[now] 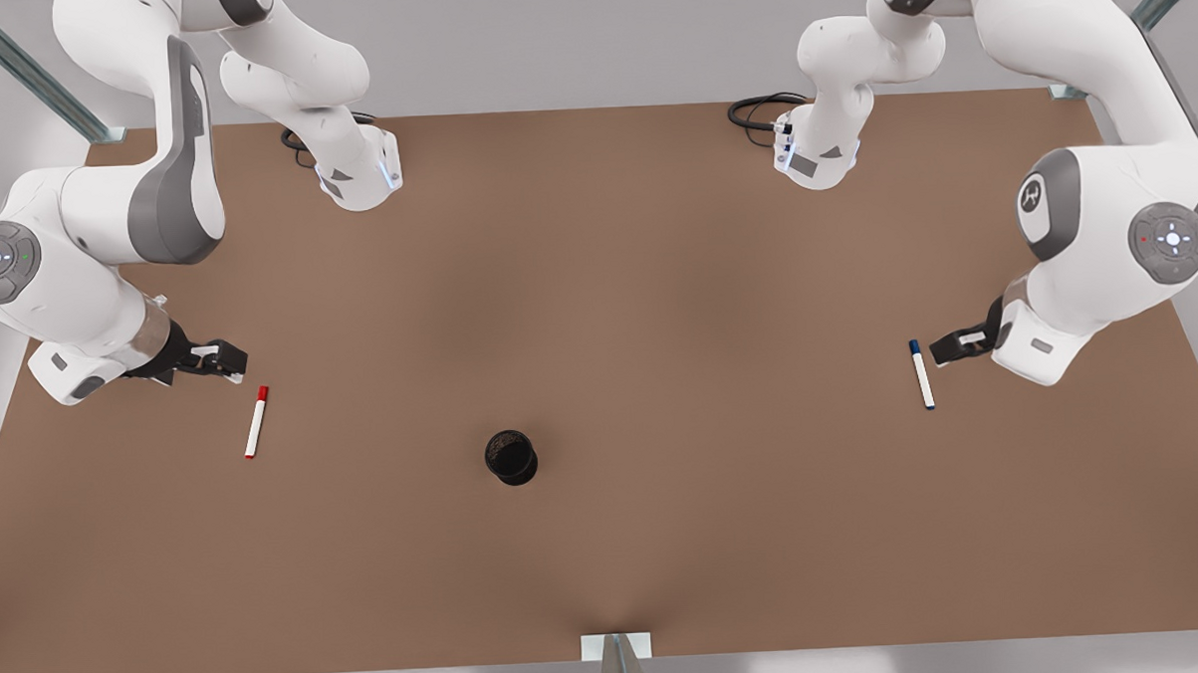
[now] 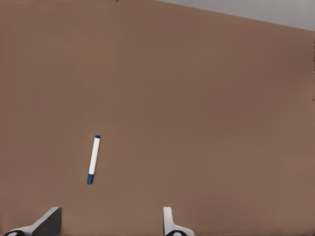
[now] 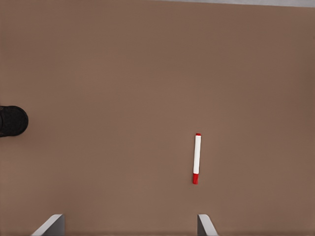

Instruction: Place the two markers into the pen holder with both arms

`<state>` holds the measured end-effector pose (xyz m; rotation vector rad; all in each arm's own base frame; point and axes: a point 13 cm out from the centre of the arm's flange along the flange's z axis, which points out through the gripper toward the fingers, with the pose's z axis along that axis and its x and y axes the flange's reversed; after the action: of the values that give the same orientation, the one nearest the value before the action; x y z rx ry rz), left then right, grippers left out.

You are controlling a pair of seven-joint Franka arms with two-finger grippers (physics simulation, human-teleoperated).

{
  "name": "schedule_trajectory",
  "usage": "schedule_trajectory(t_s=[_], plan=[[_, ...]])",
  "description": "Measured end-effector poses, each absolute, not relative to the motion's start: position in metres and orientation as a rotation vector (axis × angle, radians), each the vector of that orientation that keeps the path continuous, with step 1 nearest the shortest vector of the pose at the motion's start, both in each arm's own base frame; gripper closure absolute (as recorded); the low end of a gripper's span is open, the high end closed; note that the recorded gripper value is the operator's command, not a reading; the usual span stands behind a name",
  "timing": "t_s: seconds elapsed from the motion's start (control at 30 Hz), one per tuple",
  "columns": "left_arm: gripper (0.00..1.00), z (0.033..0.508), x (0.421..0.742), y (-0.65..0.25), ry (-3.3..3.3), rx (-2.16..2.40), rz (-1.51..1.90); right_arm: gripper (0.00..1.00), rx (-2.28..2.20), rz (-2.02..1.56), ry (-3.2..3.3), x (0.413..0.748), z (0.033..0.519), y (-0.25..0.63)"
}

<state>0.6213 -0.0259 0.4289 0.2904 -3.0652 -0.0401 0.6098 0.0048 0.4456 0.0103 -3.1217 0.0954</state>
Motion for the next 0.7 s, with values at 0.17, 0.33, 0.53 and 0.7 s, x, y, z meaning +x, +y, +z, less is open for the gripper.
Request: schedule_trajectory(t_s=[0.17, 0.33, 0.53, 0.7], plan=[[0.0, 0.345, 0.613, 0.008, -2.991, 0.242, -0.055, 0.0, 0.009, 0.095, -3.117, 0.609, 0.444, 0.005], [0.0, 0.221, 0.596, 0.074, -2.974, 0.3, -0.015, 0.0, -0.049, 0.031, -3.045, 0.628, 0.374, -0.013], [0.0, 0.152, 0.597, 0.094, -3.065, 0.232, 0.062, 0.0, -0.041, 0.037, -2.938, 0.646, 0.197, -0.021], [0.0, 0.111, 0.589, 0.114, -3.104, 0.121, 0.042, 0.0, -0.097, 0.011, -2.971, 0.635, 0.138, -0.046]])
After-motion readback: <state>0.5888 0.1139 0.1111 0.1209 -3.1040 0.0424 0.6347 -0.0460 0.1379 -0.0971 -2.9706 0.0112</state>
